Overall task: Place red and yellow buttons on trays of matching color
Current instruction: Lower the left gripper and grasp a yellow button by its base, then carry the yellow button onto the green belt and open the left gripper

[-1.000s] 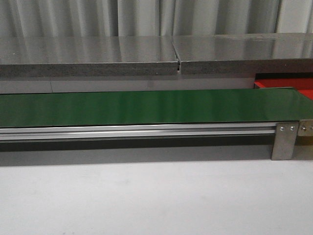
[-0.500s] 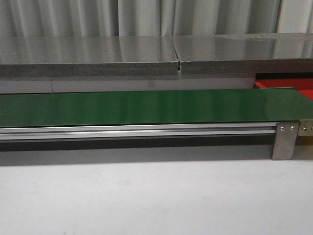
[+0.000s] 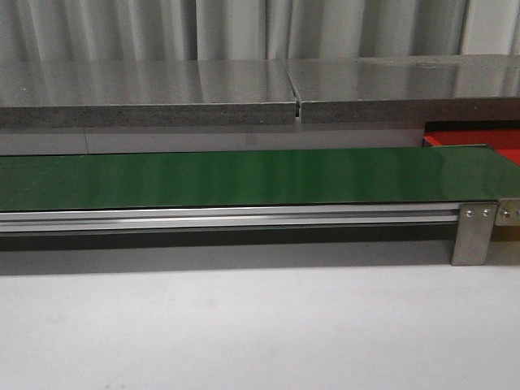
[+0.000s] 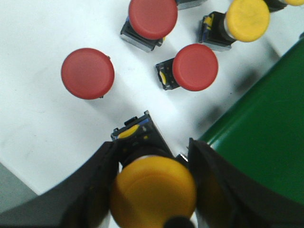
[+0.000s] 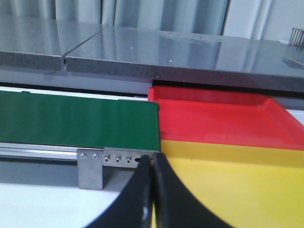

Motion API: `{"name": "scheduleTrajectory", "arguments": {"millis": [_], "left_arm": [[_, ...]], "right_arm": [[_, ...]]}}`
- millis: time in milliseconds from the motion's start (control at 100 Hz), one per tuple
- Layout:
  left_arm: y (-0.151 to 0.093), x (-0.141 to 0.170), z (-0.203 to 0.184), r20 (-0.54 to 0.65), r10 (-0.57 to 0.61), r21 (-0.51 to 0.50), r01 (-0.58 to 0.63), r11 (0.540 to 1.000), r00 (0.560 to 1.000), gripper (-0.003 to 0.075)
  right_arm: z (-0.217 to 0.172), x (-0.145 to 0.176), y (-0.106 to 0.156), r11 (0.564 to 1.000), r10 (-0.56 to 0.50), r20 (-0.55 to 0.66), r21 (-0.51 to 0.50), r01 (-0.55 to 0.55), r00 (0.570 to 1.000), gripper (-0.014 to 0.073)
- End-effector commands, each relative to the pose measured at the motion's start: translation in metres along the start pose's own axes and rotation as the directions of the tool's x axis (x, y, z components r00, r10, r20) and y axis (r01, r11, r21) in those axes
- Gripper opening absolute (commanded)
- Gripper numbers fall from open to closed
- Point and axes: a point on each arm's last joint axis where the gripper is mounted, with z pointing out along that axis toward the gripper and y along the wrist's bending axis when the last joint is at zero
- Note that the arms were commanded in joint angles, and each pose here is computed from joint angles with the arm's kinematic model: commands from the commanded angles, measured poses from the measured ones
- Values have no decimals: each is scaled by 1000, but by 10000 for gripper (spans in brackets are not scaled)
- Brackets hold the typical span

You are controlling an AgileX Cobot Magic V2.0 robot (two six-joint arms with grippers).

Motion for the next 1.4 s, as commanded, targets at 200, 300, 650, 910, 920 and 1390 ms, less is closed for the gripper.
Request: {"name": "scheduleTrajectory", "arguments": {"millis": [200, 300, 650, 910, 920, 1390], "left_arm": [[-45, 6, -33, 101, 166, 65, -173, 983, 981, 239], [-59, 9, -29, 99, 202, 79, -210, 975, 974, 239], [-100, 8, -4, 36, 306, 115, -308, 944, 951, 239], [-111, 2, 7, -6, 325, 128, -322, 938, 946, 269], [-112, 2, 8, -7, 323, 131, -319, 939, 946, 280], [-116, -5, -7, 114, 288, 152, -303, 941, 951, 567]], "right_arm": [[-2, -11, 1, 1000, -3, 98, -9, 4, 995, -67], [-2, -11, 1, 1000, -3, 98, -9, 4, 995, -67], [-2, -11, 1, 1000, -3, 98, -9, 4, 995, -67], [-2, -11, 1, 1000, -3, 98, -9, 4, 995, -67], [-2, -11, 1, 1000, -3, 98, -9, 4, 995, -67], [-2, -11, 1, 1000, -3, 98, -9, 4, 995, -67]]}}
